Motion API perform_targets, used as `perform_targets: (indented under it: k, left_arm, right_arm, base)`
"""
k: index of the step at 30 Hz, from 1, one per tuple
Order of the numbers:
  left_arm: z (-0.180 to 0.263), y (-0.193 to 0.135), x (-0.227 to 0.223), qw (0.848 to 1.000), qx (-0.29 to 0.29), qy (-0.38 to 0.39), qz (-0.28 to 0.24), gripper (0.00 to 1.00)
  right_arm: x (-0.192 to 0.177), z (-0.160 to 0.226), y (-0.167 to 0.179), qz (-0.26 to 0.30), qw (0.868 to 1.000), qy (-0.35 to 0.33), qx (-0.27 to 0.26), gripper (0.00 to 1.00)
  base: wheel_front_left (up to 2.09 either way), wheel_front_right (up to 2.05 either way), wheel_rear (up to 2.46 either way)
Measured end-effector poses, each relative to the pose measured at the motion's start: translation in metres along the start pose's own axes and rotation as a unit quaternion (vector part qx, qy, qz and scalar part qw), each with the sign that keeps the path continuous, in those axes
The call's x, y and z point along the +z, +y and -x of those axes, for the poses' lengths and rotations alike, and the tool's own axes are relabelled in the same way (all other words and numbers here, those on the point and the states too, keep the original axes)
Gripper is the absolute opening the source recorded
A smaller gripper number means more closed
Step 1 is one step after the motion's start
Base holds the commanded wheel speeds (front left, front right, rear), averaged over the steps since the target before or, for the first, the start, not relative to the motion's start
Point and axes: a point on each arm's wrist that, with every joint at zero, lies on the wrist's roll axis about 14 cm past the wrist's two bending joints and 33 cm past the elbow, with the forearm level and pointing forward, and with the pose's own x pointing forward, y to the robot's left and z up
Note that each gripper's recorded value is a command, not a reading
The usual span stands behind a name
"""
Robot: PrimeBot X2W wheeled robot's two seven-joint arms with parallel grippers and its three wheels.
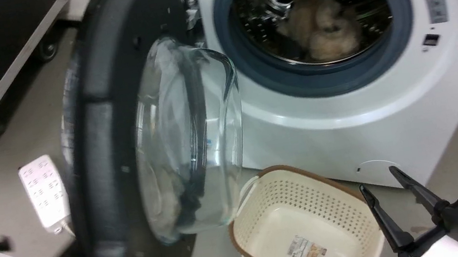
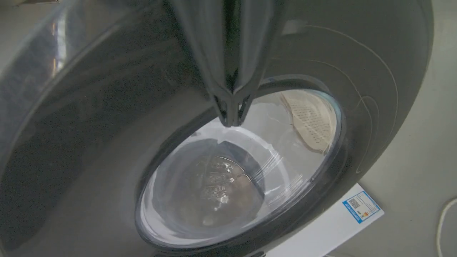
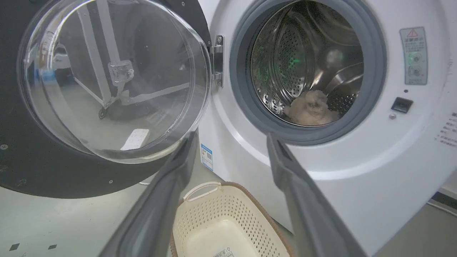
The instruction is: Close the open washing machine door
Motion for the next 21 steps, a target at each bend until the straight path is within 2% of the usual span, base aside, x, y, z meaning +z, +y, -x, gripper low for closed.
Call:
perform_targets:
  k: [3,4,5,9,10,16,17,20,21]
  left_arm:
    - [-0.012,-0.012,-0.050,0.997,-0.033,0.060,0.028,0.00]
    - [-0.012,-0.012,-0.050,0.997,-0.033,0.060,0.028,0.00]
    - [-0.016,-0.016,-0.073,0.995,-0.041,0.090,0.031,0.00]
    - [-0.024,-0.023,-0.107,0.989,-0.054,0.131,0.042,0.00]
    - [-0.032,-0.031,-0.128,0.984,-0.067,0.155,0.056,0.00]
    - [-0.057,-0.053,-0.169,0.971,-0.106,0.182,0.117,0.00]
    - [-0.068,-0.057,-0.187,0.965,-0.111,0.196,0.134,0.00]
    - [-0.080,-0.063,-0.206,0.959,-0.116,0.212,0.145,0.00]
    - [-0.093,-0.074,-0.224,0.952,-0.127,0.231,0.153,0.00]
  right_arm:
    - [0.005,0.011,-0.017,0.009,0.999,-0.004,-0.031,1.00]
    - [0.005,0.011,-0.017,0.009,0.999,-0.004,-0.031,1.00]
    - [0.007,0.018,-0.027,0.013,0.999,-0.004,-0.050,1.00]
    - [0.007,0.030,-0.040,0.020,0.997,-0.002,-0.074,1.00]
    - [0.006,0.039,-0.049,0.025,0.996,0.002,-0.090,1.00]
    - [0.005,0.064,-0.075,0.032,0.990,0.010,-0.138,1.00]
    - [0.004,0.073,-0.084,0.035,0.987,0.014,-0.155,1.00]
    - [0.002,0.084,-0.094,0.036,0.984,0.019,-0.174,1.00]
    - [0.002,0.094,-0.106,0.037,0.980,0.022,-0.195,1.00]
  base:
    - [0.00,0.00,0.00]
    - [0.00,0.00,0.00]
    - [0.00,0.00,0.00]
    - [0.00,0.00,0.00]
    - [0.00,0.00,0.00]
    - [0.00,0.00,0.00]
    - [0.00,0.00,0.00]
    - [0.00,0.00,0.00]
    - [0.00,0.00,0.00]
